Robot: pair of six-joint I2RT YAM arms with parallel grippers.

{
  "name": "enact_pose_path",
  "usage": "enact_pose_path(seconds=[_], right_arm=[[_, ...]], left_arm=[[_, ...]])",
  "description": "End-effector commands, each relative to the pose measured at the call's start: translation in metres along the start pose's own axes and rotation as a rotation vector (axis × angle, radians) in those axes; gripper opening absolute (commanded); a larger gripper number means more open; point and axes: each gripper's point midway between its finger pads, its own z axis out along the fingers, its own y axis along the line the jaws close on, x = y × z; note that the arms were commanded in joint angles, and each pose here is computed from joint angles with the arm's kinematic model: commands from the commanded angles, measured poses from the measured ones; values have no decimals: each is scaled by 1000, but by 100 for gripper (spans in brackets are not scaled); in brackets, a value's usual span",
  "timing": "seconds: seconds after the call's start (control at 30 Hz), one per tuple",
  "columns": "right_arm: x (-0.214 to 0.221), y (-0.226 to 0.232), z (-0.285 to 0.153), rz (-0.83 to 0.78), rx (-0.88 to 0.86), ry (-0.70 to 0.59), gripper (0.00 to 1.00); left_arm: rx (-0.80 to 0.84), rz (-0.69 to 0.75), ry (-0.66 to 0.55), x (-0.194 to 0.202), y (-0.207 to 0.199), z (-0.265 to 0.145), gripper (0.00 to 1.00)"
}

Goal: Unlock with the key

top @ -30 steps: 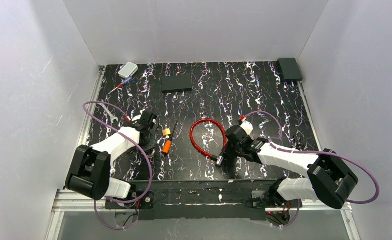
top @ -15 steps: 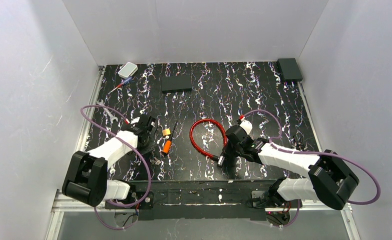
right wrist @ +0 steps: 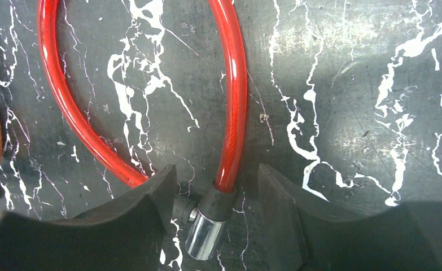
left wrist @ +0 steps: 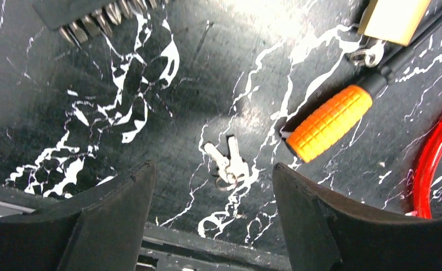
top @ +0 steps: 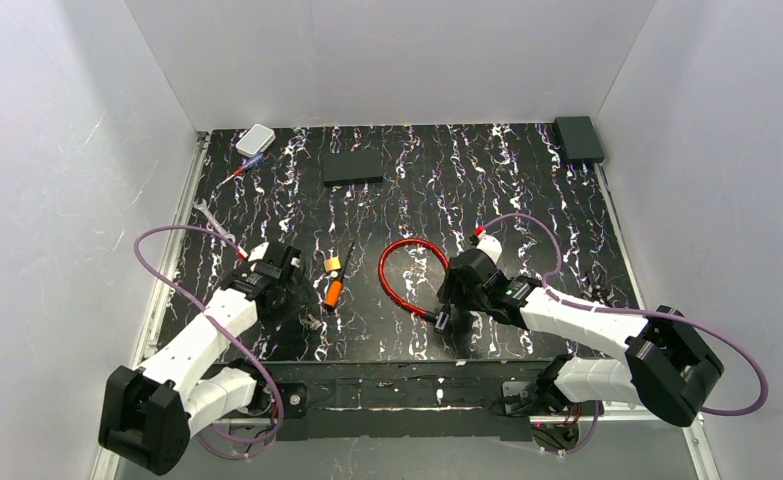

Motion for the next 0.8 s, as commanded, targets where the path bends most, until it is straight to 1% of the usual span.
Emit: enact_pose_path(seconds=[0.0, 0.07, 0.13, 0.2, 0.3, 0.37, 0.4, 0.5, 0.6, 0.77], right_arm=[[-18, 14, -9, -26, -38, -35, 65], [-21, 20, -12, -52, -66, -36, 67], [-24, 33, -17, -97, -129, -32, 71], [-28, 48, -23, -145, -194, -41, 75], [-26, 85, -37, -271, -340, -37, 77], [-21, 105, -42, -346, -381, -20, 77], [-18, 114, -44, -377, -389, -15, 77], [-11, 143, -49, -458, -403, -13, 77], [0, 173, -45, -500, -431, -1, 76], [23, 222, -32, -588, -456, 32, 72]], left_arm=[[-46, -30, 84, 28, 16, -9, 75], [-41, -46, 113, 37, 13, -11, 75], [-38, -48, 126, 45, 9, -12, 74], [-39, -42, 124, 50, 4, -13, 73], [-19, -19, 82, 40, -2, -20, 73], [0, 4, 2, 21, -2, -35, 75], [17, 18, -57, 8, -2, -47, 77], [33, 56, -196, -25, 3, -81, 89], [33, 96, -298, -50, 11, -114, 98], [-4, 189, -472, -80, 35, -144, 98]])
